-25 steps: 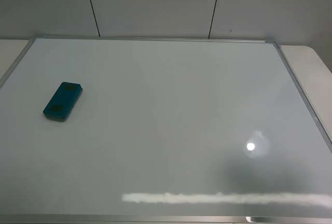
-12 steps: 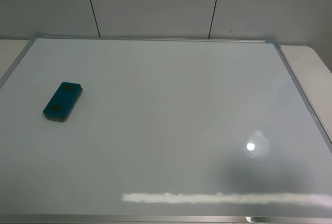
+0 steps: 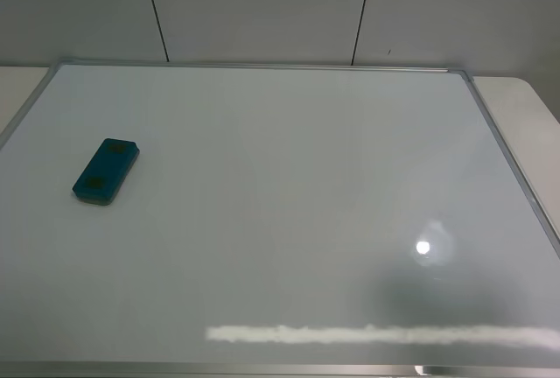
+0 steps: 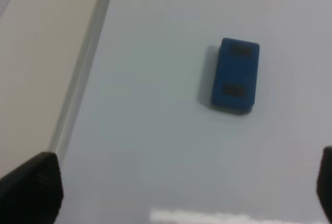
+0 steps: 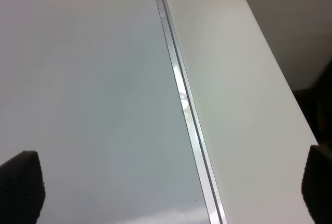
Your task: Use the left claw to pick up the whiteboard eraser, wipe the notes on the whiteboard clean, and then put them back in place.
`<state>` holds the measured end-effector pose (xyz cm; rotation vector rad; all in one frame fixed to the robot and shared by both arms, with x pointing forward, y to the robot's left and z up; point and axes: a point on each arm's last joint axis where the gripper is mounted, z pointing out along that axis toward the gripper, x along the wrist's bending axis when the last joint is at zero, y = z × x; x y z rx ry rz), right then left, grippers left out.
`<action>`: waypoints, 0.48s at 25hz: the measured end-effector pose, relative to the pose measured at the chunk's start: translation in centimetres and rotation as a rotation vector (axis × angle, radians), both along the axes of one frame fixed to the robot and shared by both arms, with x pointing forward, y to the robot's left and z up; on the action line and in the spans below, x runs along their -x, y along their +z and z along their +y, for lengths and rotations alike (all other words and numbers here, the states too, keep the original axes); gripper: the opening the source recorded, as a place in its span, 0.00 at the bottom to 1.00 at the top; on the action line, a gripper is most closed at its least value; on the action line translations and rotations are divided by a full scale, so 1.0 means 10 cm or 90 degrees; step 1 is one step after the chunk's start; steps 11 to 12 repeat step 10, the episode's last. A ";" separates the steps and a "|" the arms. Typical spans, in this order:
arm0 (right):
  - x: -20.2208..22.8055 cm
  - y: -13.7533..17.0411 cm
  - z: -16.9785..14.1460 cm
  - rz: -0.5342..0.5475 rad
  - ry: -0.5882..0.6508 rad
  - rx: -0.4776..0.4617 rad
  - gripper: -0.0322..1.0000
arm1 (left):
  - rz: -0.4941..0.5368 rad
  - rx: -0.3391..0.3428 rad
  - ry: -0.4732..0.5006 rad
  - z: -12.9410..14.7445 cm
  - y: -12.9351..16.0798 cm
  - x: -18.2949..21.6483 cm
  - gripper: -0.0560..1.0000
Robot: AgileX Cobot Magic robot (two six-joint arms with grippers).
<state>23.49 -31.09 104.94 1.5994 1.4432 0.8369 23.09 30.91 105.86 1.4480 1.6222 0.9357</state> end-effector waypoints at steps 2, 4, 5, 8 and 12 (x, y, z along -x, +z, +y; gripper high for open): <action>0.00 0.00 0.00 0.000 0.000 0.000 0.99 | -0.002 0.001 0.002 0.00 -0.02 0.00 0.99; 0.00 0.00 0.00 0.000 0.000 0.000 0.99 | -0.001 0.002 0.002 0.00 -0.03 -0.01 0.99; 0.00 0.00 0.00 0.000 0.000 0.000 0.99 | -0.001 0.002 0.002 0.00 -0.03 -0.01 0.99; 0.00 0.00 0.00 0.000 0.000 0.000 0.99 | -0.002 0.002 0.002 0.00 -0.03 -0.01 0.99; 0.00 0.00 0.00 0.000 0.000 0.000 0.99 | -0.002 0.002 0.003 0.00 -0.03 -0.01 0.99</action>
